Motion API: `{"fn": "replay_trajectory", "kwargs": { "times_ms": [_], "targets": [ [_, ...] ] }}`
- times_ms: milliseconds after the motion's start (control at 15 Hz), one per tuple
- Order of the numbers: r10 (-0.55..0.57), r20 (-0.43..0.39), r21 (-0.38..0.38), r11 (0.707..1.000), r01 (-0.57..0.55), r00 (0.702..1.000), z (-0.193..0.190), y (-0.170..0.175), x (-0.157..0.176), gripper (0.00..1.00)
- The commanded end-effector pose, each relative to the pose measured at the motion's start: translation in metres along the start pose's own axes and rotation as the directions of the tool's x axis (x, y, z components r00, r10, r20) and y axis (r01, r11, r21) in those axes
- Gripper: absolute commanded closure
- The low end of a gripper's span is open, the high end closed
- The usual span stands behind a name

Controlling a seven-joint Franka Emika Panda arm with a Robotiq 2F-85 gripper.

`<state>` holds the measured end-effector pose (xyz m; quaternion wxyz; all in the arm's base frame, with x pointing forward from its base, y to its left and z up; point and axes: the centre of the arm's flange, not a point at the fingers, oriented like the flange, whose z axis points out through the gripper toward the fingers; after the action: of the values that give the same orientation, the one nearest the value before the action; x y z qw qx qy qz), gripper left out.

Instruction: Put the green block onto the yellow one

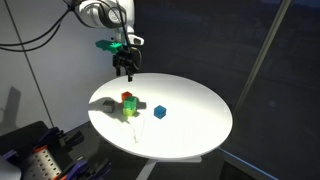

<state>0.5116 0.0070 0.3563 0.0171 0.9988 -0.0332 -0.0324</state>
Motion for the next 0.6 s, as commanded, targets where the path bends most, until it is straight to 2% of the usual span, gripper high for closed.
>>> {"fn": "replay_trajectory", "kwargs": {
  "times_ms": [0, 533],
  "targets": [
    [0.039, -0.016, 0.038, 0.999, -0.039, 0.999, -0.023, 0.006, -0.022, 0.0],
    [0.052, -0.063, 0.094, 0.995, -0.046, 0.997, -0.051, 0.012, -0.046, 0.0]
  ]
}}
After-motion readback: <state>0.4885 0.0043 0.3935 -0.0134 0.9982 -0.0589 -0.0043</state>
